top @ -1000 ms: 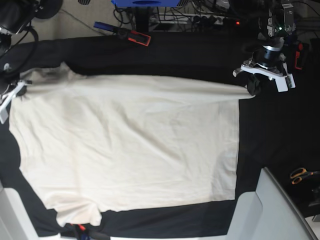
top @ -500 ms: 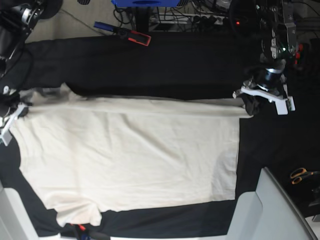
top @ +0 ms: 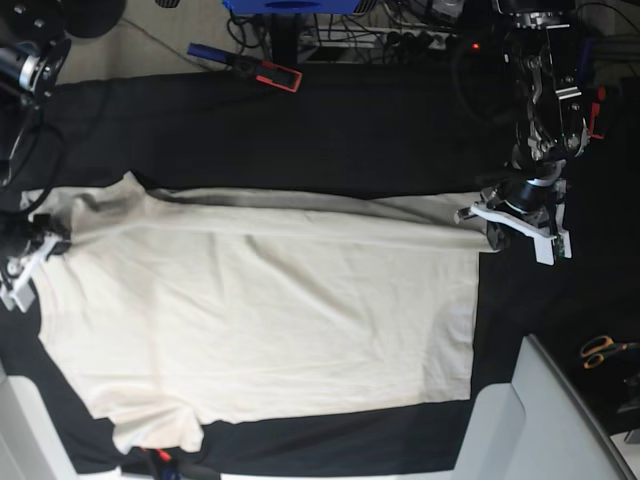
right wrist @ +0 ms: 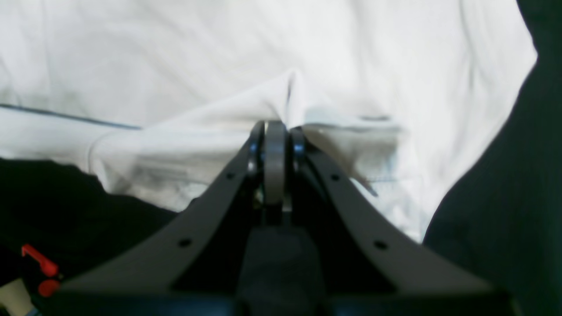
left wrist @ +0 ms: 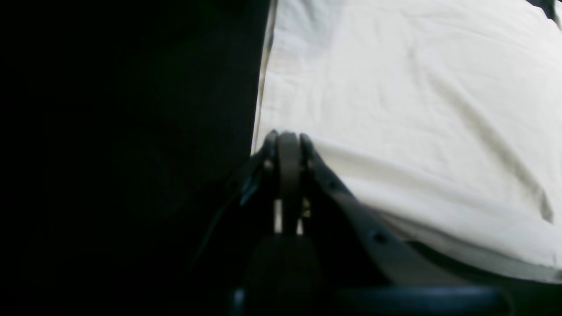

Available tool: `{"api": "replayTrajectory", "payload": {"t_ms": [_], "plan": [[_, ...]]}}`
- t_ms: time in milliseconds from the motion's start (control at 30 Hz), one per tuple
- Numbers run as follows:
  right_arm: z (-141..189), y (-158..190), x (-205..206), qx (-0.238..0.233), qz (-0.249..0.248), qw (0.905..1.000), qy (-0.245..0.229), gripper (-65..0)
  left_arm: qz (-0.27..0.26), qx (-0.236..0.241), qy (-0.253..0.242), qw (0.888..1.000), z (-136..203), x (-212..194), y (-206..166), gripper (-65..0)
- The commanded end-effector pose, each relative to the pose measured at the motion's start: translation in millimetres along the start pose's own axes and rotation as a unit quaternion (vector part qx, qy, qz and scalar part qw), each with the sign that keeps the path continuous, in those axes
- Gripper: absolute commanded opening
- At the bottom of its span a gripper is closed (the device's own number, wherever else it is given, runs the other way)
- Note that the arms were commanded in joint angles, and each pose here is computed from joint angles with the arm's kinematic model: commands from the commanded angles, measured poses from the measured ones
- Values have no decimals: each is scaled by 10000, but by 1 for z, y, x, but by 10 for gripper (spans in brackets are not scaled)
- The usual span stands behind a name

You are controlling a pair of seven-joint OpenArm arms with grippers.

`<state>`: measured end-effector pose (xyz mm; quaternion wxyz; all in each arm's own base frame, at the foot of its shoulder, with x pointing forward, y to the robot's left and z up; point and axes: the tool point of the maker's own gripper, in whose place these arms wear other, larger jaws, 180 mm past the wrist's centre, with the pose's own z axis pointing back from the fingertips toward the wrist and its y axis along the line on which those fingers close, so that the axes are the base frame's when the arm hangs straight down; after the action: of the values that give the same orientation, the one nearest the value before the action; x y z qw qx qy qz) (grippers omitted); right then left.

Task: Fold the T-shirt properly
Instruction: 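Lift the gripped side edge with both grippers, pulling it taut, then fold the lifted edge over the shirt body with both grippers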

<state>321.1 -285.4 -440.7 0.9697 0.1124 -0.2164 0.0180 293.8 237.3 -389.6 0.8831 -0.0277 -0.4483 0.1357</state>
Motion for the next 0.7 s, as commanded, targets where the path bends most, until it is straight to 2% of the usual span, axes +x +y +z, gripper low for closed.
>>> {"api": "replayTrajectory", "payload": {"t_ms": [0,167,600,667], "plan": [[7,0,27,6,125,9993,-348,-647,-57,-24,-234,9997,-1,16,0,-650],[2,6,40,83,259,9987,-442,-647,-20,8,-225,9997,-10,20,3,-650],[-9,-6,61,317,-258,9963,-754,-647,2,97,-133,9999,-32,27,12,-650],[-8,-7,65,325,-279,9955,-841,-647,-150,30,-64,9999,-36,26,8,-650]]}}
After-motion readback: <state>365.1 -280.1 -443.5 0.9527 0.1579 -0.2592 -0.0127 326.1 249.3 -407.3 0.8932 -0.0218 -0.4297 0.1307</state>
